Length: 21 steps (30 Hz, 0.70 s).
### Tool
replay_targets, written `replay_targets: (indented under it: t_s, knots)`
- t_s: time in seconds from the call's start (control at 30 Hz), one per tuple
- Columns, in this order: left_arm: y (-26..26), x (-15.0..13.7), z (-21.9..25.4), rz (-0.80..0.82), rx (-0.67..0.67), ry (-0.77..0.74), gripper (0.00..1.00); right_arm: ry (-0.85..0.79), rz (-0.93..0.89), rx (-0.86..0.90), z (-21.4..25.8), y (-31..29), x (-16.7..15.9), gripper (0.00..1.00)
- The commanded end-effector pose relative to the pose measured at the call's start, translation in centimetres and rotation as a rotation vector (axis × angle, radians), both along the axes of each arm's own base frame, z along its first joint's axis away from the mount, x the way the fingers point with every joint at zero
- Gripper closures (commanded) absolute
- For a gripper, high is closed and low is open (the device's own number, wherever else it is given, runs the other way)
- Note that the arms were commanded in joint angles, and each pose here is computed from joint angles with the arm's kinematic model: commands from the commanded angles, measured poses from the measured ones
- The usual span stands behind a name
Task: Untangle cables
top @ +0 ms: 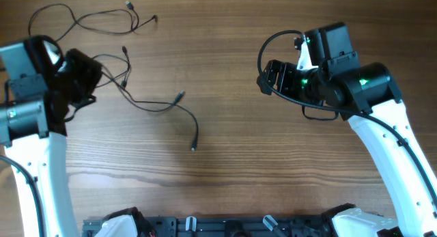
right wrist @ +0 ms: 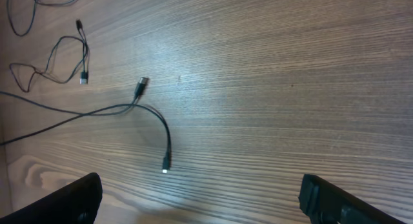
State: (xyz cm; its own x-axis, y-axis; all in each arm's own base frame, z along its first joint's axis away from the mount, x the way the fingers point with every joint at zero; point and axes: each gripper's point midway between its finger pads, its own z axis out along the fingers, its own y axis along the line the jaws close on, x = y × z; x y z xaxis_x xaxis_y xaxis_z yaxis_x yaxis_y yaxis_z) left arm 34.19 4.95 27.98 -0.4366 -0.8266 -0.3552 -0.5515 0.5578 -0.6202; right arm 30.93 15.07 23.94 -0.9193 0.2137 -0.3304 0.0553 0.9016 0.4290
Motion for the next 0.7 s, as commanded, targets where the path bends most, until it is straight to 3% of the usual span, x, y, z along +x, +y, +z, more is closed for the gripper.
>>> replay_targets:
  t_s: [0.0,0.23,0.67]
  knots:
    - [4.8,-0.2,-2.2,0.126,0.044,0.078,0.96,-0.009,-0.017,-0.023,0.0,-0.4,0.5,0.0]
    - [10.8,-0.8,-6.1,0.311,0.141,0.23,0.96,-0.016,-0.03,-0.045,-0.1,-0.8,0.6,0.0]
    - [19.5,-1.7,-8.5,0.551,0.271,0.295,0.96,-0.021,-0.031,-0.043,0.0,-0.8,0.7,0.0]
